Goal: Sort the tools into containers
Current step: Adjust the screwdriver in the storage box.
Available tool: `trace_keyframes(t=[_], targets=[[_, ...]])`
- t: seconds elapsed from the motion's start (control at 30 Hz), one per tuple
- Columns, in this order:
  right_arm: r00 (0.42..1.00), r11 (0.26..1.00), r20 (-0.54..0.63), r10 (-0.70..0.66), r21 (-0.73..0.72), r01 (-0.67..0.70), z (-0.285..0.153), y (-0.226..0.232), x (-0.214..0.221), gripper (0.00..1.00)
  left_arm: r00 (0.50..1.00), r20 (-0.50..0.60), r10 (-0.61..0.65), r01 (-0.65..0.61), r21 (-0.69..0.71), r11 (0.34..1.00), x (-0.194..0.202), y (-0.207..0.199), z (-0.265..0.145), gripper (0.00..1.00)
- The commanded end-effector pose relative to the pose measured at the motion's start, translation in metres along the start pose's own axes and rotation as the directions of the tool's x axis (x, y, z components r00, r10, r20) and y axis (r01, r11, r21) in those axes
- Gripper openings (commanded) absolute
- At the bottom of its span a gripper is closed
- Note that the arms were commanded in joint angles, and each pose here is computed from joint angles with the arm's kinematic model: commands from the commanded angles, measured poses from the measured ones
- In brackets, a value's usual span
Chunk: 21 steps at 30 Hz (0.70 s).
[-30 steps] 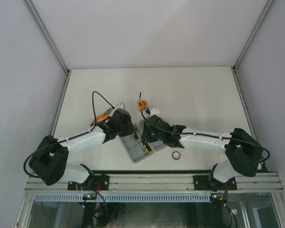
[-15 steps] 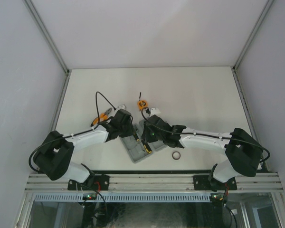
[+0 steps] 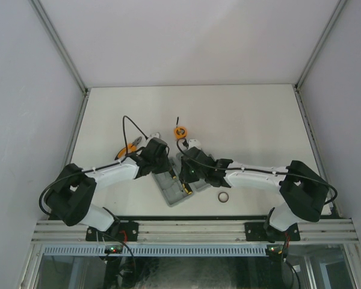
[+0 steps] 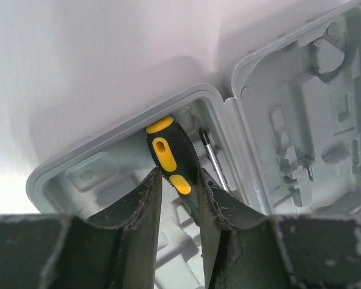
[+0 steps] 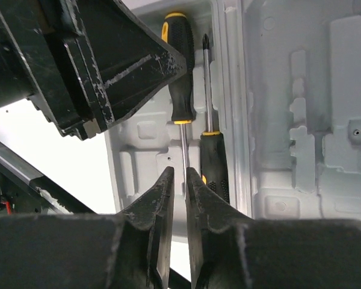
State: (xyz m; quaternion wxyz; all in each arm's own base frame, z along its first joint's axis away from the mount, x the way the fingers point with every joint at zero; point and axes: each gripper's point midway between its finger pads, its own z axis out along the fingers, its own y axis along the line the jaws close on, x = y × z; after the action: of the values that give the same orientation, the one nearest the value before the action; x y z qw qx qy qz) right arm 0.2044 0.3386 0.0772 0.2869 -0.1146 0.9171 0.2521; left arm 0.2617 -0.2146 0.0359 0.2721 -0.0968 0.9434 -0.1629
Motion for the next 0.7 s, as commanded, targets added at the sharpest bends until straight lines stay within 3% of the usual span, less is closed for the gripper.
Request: trace_keyframes(t=[0.0, 0.67], targets=[[1.000, 0.999, -0.011, -0.009, -0.032, 0.009, 0.003, 0.012, 0.001, 0.12, 0.999, 0.034, -0.010, 0.009, 0.046, 0.999, -0.017, -0.021, -0.002, 0.33], [1.000, 0.998, -0.021, -0.022, -0.051, 0.021, 0.033, 0.020, -0.016, 0.09, 0.999, 0.033, -0.007, 0.005, 0.048, 0.999, -0.017, -0.023, -0.002, 0.32]])
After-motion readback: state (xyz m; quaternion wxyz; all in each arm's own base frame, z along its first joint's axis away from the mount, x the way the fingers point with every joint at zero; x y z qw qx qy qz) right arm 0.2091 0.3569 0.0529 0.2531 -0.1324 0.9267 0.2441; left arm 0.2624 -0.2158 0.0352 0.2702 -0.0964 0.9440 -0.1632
